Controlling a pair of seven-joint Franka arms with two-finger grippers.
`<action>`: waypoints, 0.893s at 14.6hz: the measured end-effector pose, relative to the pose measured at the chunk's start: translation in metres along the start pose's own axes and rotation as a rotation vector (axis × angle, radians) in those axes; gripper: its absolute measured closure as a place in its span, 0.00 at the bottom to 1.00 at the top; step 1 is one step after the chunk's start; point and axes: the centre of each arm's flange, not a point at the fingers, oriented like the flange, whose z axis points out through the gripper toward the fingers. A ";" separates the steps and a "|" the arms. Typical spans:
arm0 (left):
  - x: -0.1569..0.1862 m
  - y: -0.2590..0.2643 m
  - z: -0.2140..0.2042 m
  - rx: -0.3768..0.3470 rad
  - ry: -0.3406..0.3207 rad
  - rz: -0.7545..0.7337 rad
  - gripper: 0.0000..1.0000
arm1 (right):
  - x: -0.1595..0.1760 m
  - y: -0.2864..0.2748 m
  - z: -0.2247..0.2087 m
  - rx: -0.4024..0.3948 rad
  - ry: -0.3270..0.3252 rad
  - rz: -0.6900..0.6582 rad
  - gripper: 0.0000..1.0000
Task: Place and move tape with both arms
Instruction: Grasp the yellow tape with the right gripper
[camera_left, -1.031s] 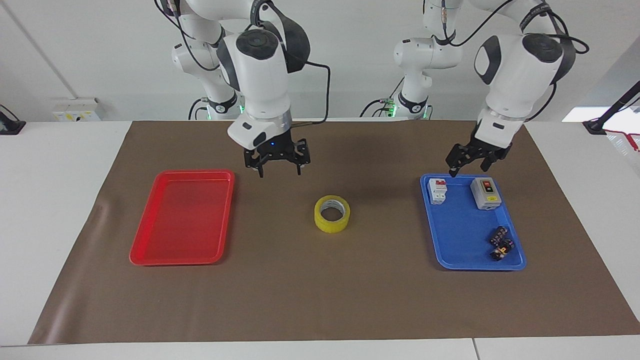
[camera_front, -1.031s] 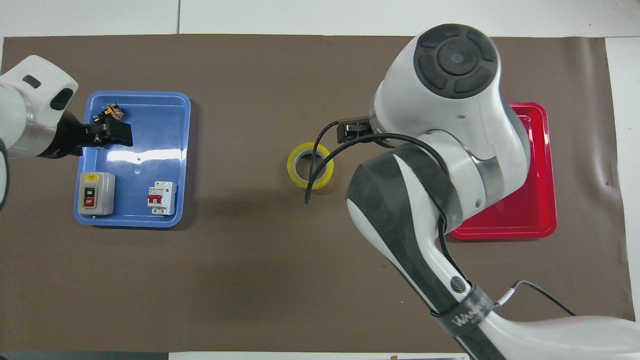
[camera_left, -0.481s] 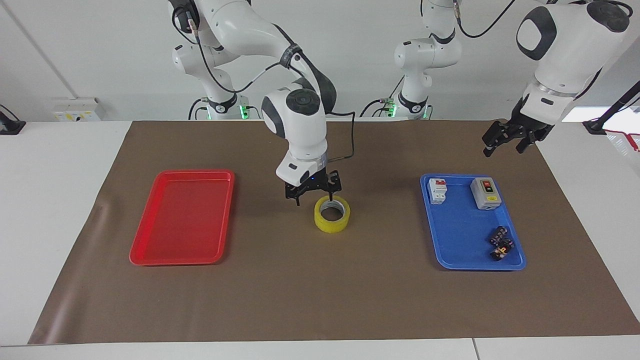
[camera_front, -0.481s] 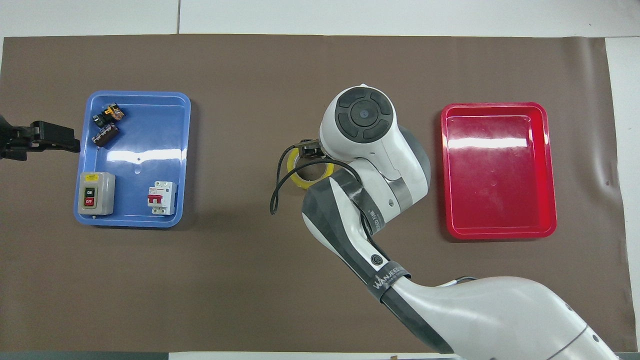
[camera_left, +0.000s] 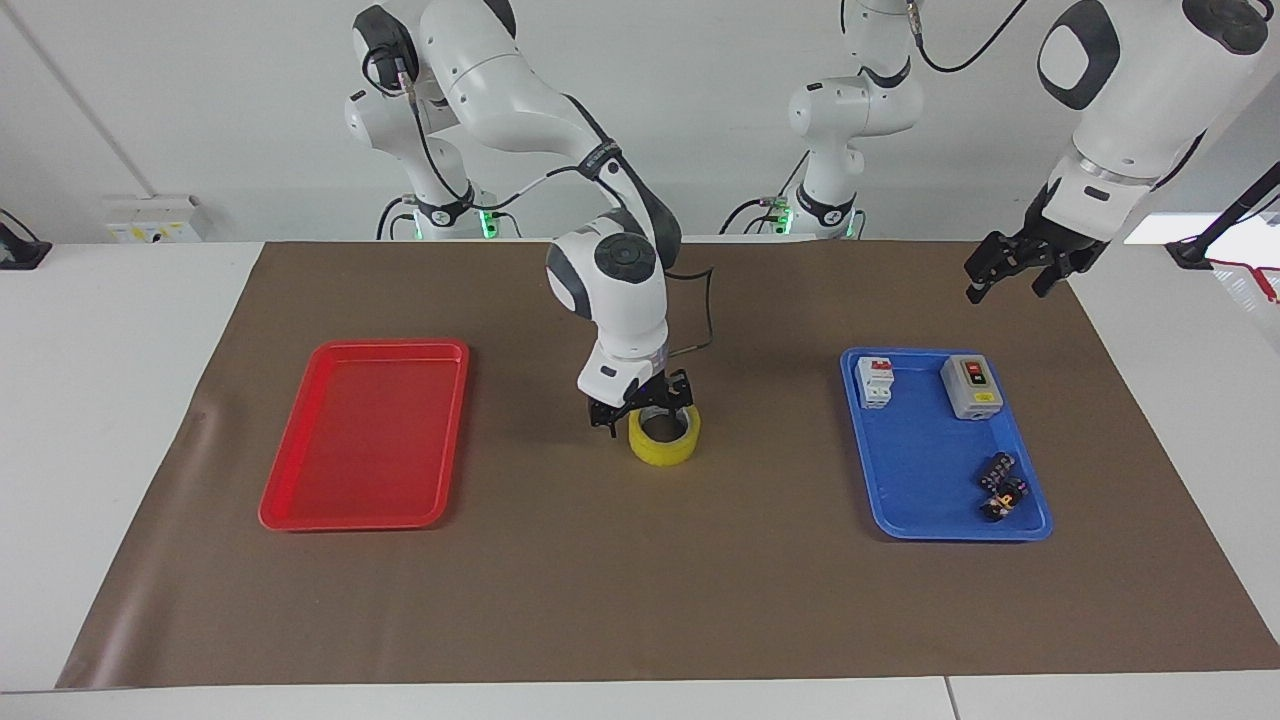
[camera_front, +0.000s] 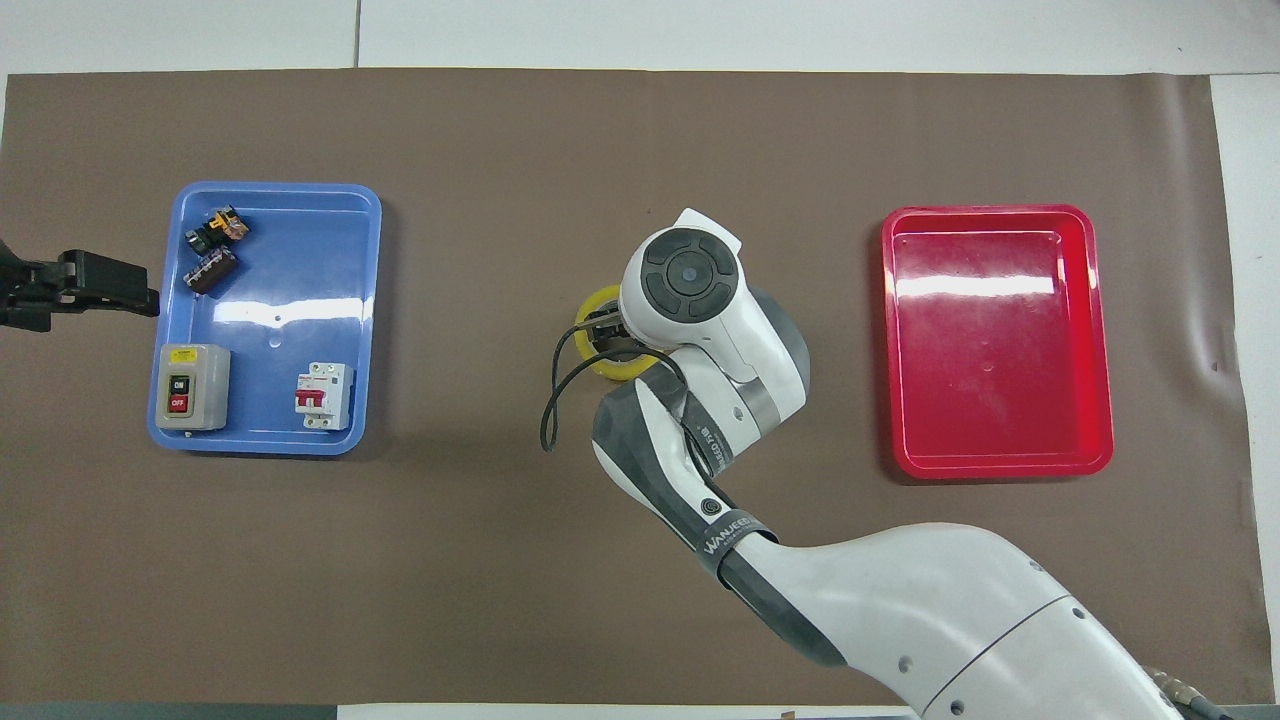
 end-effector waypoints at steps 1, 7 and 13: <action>-0.002 0.002 0.000 0.001 -0.009 0.005 0.00 | -0.002 0.002 0.003 -0.001 -0.002 -0.023 0.00; -0.005 0.010 -0.003 0.001 -0.013 0.021 0.00 | -0.004 0.011 0.012 0.001 0.017 -0.057 0.15; -0.005 0.010 -0.003 0.001 -0.013 0.023 0.00 | -0.007 0.011 0.018 0.007 0.031 -0.059 0.37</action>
